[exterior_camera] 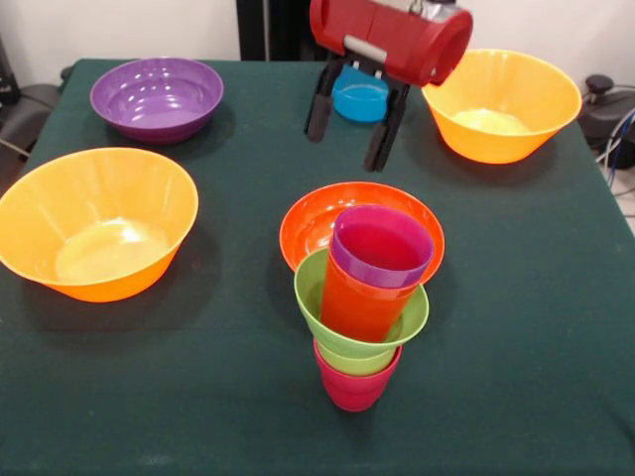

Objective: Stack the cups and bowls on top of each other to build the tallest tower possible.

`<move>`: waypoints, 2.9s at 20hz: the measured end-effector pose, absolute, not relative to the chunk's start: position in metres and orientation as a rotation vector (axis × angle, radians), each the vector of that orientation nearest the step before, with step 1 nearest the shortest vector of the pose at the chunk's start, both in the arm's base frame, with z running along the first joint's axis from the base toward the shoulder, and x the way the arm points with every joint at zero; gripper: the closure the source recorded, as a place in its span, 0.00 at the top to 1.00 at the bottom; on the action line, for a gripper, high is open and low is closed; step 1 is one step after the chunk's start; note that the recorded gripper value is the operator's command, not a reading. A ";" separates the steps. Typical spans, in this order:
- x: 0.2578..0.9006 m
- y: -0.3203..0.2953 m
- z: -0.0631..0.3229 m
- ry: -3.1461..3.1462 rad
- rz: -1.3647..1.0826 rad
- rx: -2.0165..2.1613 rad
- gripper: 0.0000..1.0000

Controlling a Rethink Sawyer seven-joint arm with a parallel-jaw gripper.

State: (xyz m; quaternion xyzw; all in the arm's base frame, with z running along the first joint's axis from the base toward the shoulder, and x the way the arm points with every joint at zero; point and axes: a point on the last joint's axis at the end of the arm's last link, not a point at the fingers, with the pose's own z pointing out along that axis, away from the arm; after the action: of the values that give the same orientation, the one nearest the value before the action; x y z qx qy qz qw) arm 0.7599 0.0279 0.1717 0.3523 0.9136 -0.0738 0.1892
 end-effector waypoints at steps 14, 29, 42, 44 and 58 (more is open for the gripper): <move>0.762 0.032 0.179 2.563 -0.189 0.986 1.00; 0.775 0.018 0.173 2.549 -0.184 0.998 1.00; 0.789 0.022 0.148 2.559 -0.194 0.970 1.00; 0.790 0.022 0.146 2.561 -0.196 0.968 1.00; 0.794 0.023 0.123 2.577 -0.212 0.948 1.00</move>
State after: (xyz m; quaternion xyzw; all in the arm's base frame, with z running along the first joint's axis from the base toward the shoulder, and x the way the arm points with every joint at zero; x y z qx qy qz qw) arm 0.7945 0.0233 0.1229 0.3378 0.9182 -0.0756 0.1925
